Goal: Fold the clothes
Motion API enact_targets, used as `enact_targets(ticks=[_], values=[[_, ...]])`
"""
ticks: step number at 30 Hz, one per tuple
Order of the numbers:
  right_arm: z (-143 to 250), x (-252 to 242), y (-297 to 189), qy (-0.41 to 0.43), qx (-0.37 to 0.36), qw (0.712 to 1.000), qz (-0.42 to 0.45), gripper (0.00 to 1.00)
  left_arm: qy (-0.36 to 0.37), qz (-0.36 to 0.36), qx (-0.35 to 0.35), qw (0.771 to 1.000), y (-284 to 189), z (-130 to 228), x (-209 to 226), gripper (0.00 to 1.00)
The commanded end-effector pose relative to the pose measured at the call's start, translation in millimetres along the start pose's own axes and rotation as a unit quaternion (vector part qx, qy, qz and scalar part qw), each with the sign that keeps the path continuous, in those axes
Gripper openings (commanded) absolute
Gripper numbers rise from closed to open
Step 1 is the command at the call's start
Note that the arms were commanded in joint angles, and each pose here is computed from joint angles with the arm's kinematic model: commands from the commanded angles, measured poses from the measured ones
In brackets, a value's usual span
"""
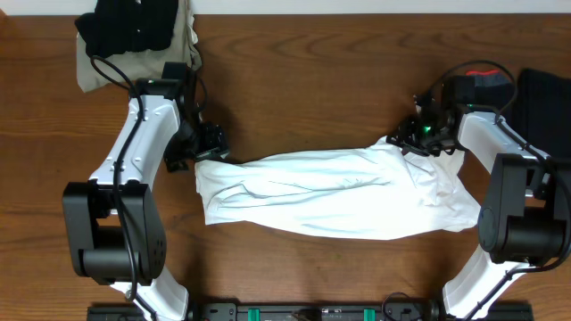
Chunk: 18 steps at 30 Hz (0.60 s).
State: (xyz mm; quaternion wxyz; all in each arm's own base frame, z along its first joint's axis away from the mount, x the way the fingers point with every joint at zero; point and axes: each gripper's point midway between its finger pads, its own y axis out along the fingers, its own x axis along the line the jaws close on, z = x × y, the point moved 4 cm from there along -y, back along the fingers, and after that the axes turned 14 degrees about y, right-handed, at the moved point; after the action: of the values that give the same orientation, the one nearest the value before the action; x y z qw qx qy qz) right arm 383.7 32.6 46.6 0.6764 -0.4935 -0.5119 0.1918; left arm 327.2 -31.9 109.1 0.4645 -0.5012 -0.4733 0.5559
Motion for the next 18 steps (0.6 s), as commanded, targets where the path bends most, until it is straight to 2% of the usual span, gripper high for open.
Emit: enact_targets(ticks=[1,7,14,18], values=[[1.4,4.8,3.4,-0.002,0.009,1.0,-0.011,0.2,0.002,-0.001,-0.001,1.0,-1.0,0.7,1.2,0.84],[-0.1,9.4,-1.6,0.003,0.012,1.0,-0.013,0.01,0.002,-0.001,-0.001,1.0,-1.0,0.7,1.2,0.84],[-6.4,28.5,-28.4,0.005,0.009,1.0,-0.016,0.01,0.002,-0.001,-0.001,1.0,-1.0,0.6,1.2,0.84],[2.8,49.2,-50.6,0.007,0.03,0.998,-0.055,0.01,0.002,-0.001,-0.003,1.0,-1.0,-0.2,1.1,0.84]])
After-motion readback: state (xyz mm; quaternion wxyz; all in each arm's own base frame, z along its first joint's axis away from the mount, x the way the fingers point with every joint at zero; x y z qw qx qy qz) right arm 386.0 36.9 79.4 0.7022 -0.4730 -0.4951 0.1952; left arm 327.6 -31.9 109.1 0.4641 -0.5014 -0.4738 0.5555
